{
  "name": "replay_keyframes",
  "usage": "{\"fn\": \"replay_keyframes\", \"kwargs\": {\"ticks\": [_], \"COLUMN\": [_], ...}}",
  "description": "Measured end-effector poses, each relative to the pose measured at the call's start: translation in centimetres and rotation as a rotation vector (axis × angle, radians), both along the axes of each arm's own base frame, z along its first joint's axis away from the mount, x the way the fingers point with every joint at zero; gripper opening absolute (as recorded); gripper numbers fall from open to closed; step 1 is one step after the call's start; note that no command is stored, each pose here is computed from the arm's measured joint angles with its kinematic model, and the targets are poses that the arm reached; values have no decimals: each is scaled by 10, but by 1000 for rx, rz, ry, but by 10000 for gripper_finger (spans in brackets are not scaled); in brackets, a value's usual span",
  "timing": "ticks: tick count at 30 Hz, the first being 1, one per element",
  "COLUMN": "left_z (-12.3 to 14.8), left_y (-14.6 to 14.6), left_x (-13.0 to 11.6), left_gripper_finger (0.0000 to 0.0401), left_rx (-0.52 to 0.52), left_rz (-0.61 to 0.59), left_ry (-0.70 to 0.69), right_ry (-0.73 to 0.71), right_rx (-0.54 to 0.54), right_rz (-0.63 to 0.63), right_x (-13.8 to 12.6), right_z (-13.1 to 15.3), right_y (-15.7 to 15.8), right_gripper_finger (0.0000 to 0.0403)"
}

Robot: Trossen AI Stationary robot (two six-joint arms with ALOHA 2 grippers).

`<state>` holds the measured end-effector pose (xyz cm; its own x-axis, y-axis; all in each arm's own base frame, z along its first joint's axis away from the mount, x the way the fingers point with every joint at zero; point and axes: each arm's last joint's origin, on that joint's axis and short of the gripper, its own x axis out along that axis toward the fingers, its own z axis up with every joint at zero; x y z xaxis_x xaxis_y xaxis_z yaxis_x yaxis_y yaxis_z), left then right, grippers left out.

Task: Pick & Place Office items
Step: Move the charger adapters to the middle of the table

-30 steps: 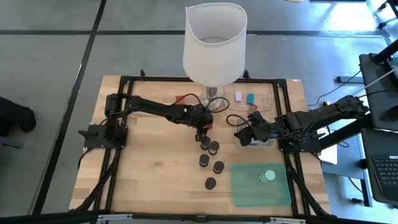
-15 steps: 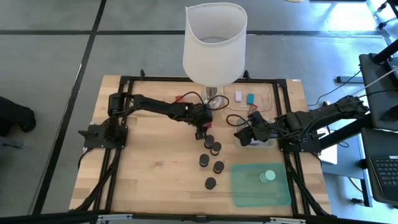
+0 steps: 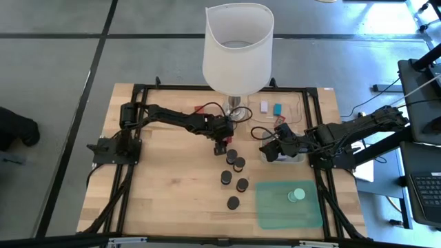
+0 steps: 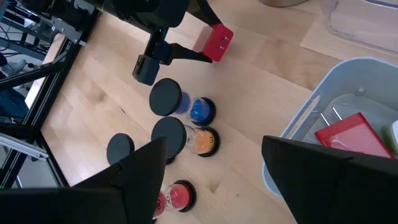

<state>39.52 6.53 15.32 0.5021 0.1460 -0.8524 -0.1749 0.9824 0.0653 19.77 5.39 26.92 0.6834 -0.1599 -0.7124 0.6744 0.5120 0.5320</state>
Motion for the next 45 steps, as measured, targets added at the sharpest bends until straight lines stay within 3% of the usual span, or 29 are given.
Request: {"fn": "replay_keyframes", "kwargs": {"ticks": [17, 20, 23, 29, 33, 38, 45], "left_z": [4, 23, 50, 84, 91, 79, 45], "left_y": [-6, 1, 14, 30, 41, 52, 57], "left_x": [2, -2, -12, -43, -66, -87, -104], "left_gripper_finger": [277, 278, 278, 278, 280, 281, 281], "left_rx": [6, -34, 1, 74, 36, -6, 97], "left_rz": [-78, -107, -132, -190, -316, -448, -418], "left_ry": [-30, -82, -143, -78, -47, -103, 20], "right_ry": [0, 0, -3, -3, -10, -11, -11], "right_rx": [0, 0, 1, 1, 3, 3, 3], "right_rz": [0, 0, 0, 0, 0, 0, 0], "right_x": [0, 0, 0, 0, 1, 1, 1], "right_z": [0, 0, 0, 0, 1, 1, 1], "right_y": [0, 0, 0, 0, 0, 0, 0], "right_gripper_finger": [267, 267, 267, 267, 267, 267, 267]}}
